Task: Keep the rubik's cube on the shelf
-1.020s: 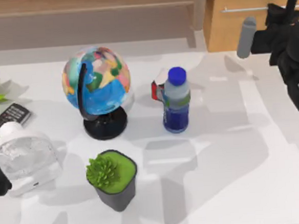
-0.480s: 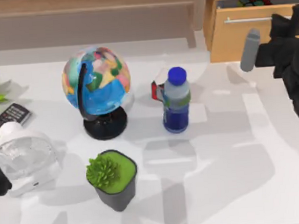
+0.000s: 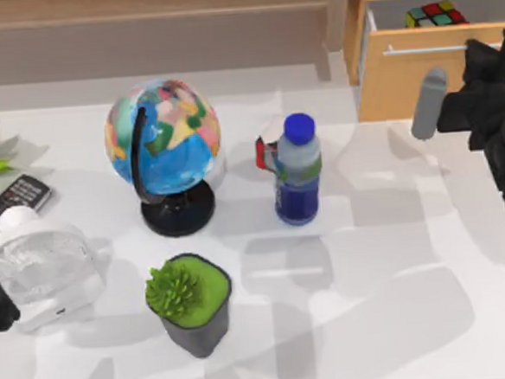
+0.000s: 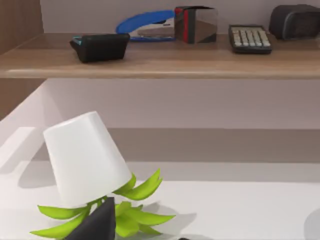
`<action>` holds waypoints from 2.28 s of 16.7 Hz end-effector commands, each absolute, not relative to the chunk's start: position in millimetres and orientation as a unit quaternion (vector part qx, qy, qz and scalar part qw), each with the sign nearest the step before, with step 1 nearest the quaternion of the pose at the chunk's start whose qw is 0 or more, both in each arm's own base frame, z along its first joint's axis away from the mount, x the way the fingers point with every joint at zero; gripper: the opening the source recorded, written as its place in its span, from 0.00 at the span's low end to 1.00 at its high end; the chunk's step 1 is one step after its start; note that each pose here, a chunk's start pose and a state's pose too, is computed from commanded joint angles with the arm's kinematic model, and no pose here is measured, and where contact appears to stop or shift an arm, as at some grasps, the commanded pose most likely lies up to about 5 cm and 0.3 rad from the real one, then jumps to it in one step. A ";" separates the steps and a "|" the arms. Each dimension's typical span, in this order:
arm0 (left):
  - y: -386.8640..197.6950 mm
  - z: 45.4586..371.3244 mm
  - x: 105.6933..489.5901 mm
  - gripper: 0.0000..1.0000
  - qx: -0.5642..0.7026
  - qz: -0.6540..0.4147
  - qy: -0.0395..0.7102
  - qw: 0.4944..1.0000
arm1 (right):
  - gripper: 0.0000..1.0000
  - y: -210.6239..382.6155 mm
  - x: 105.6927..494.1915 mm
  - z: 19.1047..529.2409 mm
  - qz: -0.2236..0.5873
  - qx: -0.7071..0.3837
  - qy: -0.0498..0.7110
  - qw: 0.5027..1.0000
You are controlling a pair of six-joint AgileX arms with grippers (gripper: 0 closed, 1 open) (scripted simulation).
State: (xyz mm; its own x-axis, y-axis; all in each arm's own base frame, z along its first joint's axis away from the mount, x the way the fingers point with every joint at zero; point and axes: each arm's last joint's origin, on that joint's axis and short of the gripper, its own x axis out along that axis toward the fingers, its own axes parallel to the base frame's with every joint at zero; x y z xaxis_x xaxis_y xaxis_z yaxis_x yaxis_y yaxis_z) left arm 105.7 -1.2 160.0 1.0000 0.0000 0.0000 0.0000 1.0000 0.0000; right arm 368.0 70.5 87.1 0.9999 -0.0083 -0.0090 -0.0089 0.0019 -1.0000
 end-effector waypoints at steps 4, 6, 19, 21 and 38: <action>-1.2 160.0 105.7 1.00 0.000 0.000 0.000 1.000 | 0.00 73.0 350.7 90.0 -0.005 -0.706 -0.001 0.708; -1.2 160.0 105.7 1.00 0.000 0.000 0.000 1.000 | 0.00 71.7 328.8 83.1 0.009 -0.709 0.011 0.705; -1.2 160.0 105.7 1.00 0.000 0.000 0.000 1.000 | 0.00 71.6 291.6 86.0 0.000 -0.707 0.007 0.707; -1.2 160.0 105.7 1.00 0.000 0.000 0.000 1.000 | 0.00 71.8 285.3 86.0 -0.001 -0.707 0.006 0.707; -1.2 160.0 105.7 1.00 0.000 0.000 0.000 1.000 | 0.00 71.2 242.7 86.9 0.000 -0.707 0.006 0.707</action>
